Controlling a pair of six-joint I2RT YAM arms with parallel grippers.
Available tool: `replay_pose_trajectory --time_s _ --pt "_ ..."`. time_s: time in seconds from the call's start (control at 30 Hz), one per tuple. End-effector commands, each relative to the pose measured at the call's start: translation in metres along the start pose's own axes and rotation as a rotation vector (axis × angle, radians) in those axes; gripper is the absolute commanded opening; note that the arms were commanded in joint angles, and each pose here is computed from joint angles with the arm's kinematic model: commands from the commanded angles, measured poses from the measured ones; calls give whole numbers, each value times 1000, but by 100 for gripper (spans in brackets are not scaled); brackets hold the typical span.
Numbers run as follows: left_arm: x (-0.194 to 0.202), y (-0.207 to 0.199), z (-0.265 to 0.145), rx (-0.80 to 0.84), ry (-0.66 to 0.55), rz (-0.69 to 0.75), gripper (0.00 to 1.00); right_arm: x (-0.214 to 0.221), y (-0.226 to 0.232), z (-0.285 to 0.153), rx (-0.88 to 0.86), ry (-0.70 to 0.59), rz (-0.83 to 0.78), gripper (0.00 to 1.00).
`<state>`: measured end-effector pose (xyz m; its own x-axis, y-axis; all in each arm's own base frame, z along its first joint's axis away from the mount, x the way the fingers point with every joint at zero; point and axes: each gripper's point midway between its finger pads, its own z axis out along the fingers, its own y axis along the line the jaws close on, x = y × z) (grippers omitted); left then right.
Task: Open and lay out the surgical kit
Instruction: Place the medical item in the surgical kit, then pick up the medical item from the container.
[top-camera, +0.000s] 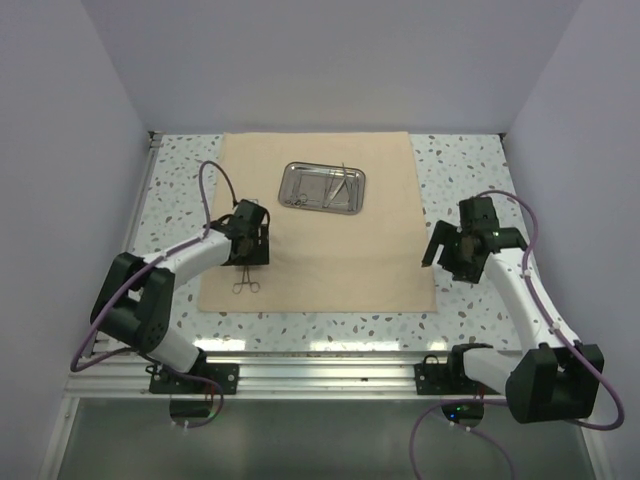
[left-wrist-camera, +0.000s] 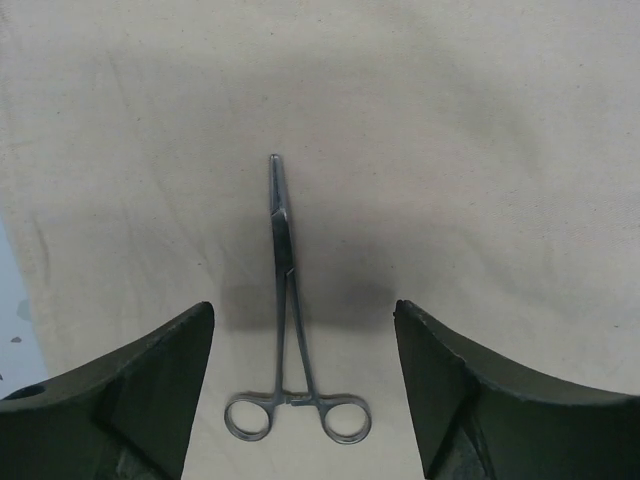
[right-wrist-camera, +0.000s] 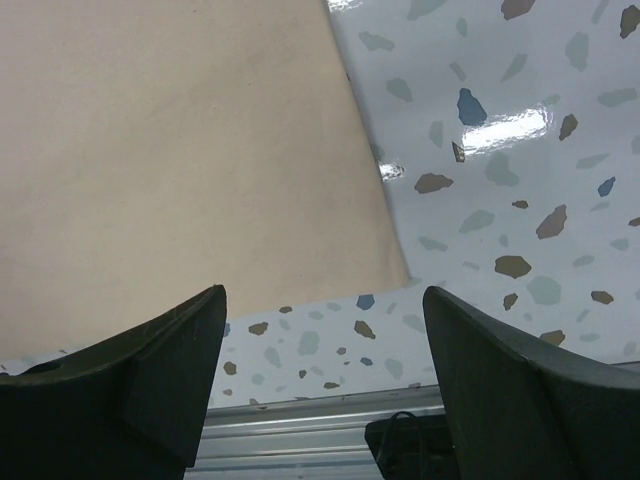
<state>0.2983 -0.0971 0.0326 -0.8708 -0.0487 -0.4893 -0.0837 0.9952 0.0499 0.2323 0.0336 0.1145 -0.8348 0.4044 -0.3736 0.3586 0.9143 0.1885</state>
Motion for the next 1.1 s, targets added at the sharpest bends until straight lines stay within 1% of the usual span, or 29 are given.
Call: replay_pose_trajectory --time_s 0.0,0.03,0.1,0.13,0.2,0.23,0.3,0.33,0.37,0.4,0.43,0.47,0.5,0.53,0.57,0.6,0.63,0.67,0.7,0.73,0.77,0.83,0.87,0.93,0.97,1.07 --pt "-31 -12 -6 22 -73 -46 77 -2 7 -11 -42 -18 -25 83" --pt "-46 -15 -14 31 -105 -53 79 -2 7 -12 -43 -20 -25 83" --pt "-63 -14 -31 30 -141 -47 80 -3 6 -15 -41 -27 -25 83" --pt "-86 -18 -45 48 -192 -56 80 -3 7 -17 -43 -29 -25 83" --pt "-106 -23 -57 59 -221 -37 80 -3 6 -20 -43 -37 -22 83" --pt "-131 -30 -71 83 -272 -38 80 -2 5 -21 -42 -40 -20 83" --pt "-149 -40 -68 92 -278 -1 80 -4 5 -23 -40 -51 -17 83" --pt "-172 -48 -77 112 -319 -5 79 -4 4 -23 -38 -52 -17 83" --pt "-181 -52 -75 113 -324 14 78 -4 4 -24 -37 -55 -14 83" --pt "-182 -58 -57 98 -291 28 77 -4 4 -24 -37 -56 -13 84" --pt "-202 -65 -64 110 -320 23 75 -5 4 -25 -39 -60 -11 84" --pt "-203 -72 -43 102 -288 46 75 -5 4 -26 -39 -60 -11 84" --pt "-220 -81 -47 126 -318 42 74 -6 1 -26 -23 -68 -9 84" --pt "-223 -86 -41 128 -307 49 73 -6 1 -27 -22 -72 -10 84" --pt "-221 -92 -21 124 -278 63 73 -6 0 -27 -15 -76 -5 84" --pt "-234 -100 -24 145 -300 59 72 -6 -1 -27 -13 -77 -2 84" --pt "-236 -103 -18 147 -293 61 72 -6 -2 -27 -9 -79 0 84" --pt "-232 -109 1 145 -265 73 72 -6 -3 -27 0 -79 1 84" --pt "-242 -115 0 164 -282 69 71 -7 -3 -27 2 -82 4 84" --pt "-243 -118 6 166 -277 74 71 -7 -4 -27 8 -81 8 84" --pt "-238 -122 22 160 -252 82 71 -7 -5 -27 11 -81 9 84" --pt "-247 -129 27 174 -267 84 71 -7 -6 -24 25 -77 11 84" --pt "-242 -132 41 171 -244 92 71 -8 -7 -24 29 -77 11 84" --pt "-248 -137 46 182 -255 94 71 -9 -8 -22 42 -74 14 84" --pt "-242 -140 57 178 -237 102 71 -9 -9 -20 50 -67 12 84" --pt "-239 -143 73 175 -221 103 71 -11 -10 -17 63 -61 13 84"
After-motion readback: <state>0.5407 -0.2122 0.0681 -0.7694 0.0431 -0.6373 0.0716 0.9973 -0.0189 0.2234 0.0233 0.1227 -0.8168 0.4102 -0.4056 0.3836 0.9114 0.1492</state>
